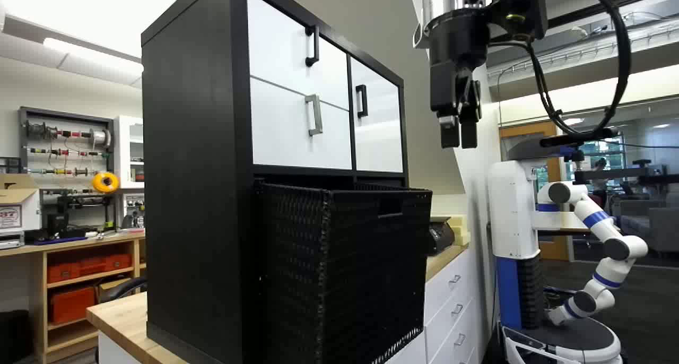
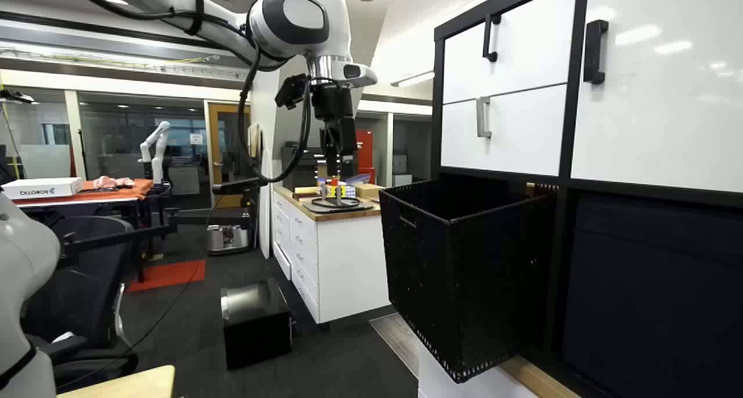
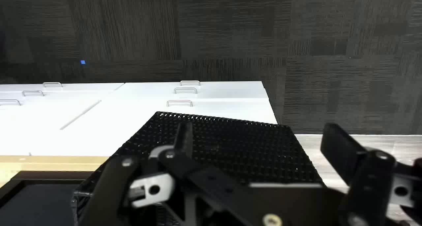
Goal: Push the storage basket into the shelf
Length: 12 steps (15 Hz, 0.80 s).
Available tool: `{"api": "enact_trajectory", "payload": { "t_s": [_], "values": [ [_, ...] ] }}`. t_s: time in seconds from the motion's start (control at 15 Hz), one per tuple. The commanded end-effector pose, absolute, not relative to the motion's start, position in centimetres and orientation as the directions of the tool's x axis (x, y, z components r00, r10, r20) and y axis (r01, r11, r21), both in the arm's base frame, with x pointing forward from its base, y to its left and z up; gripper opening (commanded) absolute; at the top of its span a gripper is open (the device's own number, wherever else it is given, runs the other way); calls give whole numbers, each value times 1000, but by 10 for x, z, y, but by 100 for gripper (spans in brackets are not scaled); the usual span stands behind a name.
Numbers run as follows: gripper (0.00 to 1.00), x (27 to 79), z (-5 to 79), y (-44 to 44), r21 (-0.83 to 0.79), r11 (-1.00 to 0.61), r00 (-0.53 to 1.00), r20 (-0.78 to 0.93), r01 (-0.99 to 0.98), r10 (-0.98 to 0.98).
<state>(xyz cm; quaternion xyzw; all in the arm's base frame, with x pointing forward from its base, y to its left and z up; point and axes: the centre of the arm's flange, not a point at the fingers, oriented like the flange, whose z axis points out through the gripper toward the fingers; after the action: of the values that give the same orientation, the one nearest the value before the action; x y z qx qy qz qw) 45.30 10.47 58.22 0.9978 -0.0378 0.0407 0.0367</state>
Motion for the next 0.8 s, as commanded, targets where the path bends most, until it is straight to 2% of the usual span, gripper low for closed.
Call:
{"api": "enact_trajectory", "payload": {
  "t_s": [0.0,0.73],
  "values": [
    [100,453,582,105,70,-994,994,84,-78,-72],
    [100,445,559,93,58,-990,988,104,-125,-118]
  ]
}}
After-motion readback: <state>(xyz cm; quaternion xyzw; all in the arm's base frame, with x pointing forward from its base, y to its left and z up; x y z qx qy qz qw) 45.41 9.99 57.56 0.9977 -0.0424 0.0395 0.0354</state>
